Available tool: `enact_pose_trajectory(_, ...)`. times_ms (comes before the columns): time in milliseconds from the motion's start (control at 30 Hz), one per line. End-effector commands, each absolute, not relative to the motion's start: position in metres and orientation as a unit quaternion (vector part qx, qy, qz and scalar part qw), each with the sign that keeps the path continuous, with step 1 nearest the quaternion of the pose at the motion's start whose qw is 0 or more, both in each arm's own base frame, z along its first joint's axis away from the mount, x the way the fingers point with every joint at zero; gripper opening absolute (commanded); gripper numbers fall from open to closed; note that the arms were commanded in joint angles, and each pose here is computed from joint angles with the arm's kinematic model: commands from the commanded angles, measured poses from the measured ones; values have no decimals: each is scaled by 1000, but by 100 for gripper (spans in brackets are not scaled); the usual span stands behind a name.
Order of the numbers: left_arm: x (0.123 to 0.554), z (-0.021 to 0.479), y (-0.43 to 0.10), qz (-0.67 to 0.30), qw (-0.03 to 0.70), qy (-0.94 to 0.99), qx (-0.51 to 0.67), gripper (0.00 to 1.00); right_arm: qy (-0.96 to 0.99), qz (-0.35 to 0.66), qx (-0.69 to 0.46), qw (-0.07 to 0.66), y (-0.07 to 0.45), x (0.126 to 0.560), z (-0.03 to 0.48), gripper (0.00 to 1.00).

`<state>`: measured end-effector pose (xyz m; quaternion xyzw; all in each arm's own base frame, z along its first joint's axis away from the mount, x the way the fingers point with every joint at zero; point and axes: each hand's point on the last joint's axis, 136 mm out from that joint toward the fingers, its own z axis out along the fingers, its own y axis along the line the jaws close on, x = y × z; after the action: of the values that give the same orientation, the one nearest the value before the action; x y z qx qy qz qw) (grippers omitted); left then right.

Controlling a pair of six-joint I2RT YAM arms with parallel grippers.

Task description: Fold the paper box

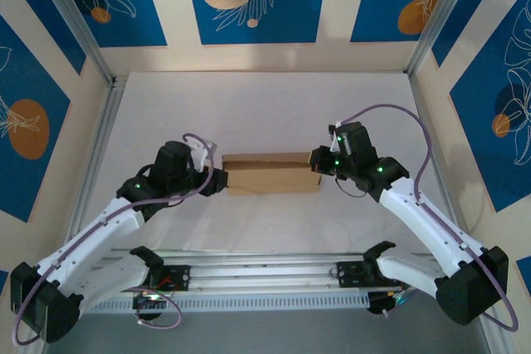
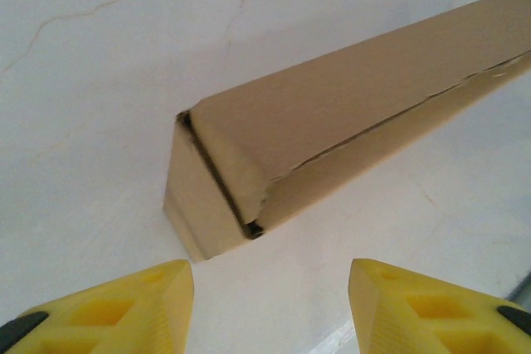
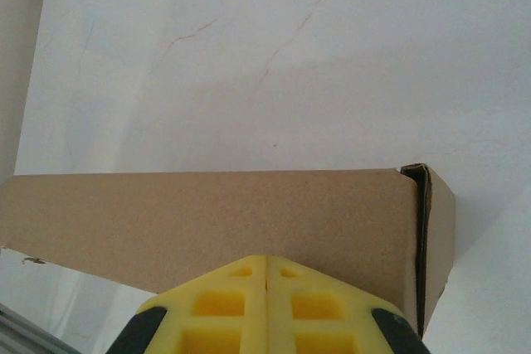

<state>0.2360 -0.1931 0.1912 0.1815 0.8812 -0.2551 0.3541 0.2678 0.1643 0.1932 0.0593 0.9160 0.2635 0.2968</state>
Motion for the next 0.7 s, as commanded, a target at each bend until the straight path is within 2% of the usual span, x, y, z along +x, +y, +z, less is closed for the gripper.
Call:
enact_pose_trajectory(0,227,229,-198,-278,372,861,205,51,937,243,68,243,159,253,167,0)
enact_pose_trajectory(167,240,268,-202,-311,411,844,151,49,936,241,65,246,160,252,169,0)
enact_pose_trajectory(267,256,274,-206,-312,419,843,131,47,937,239,64,246,159,252,169,0)
enact_pose_trajectory(500,296,250,-221,-278,408,861,123,44,938,235,62,249,156,250,169,0)
enact_pose_trajectory(667,289,204,-221,-278,368,881,110,37,939,229,63,248,154,248,165,0)
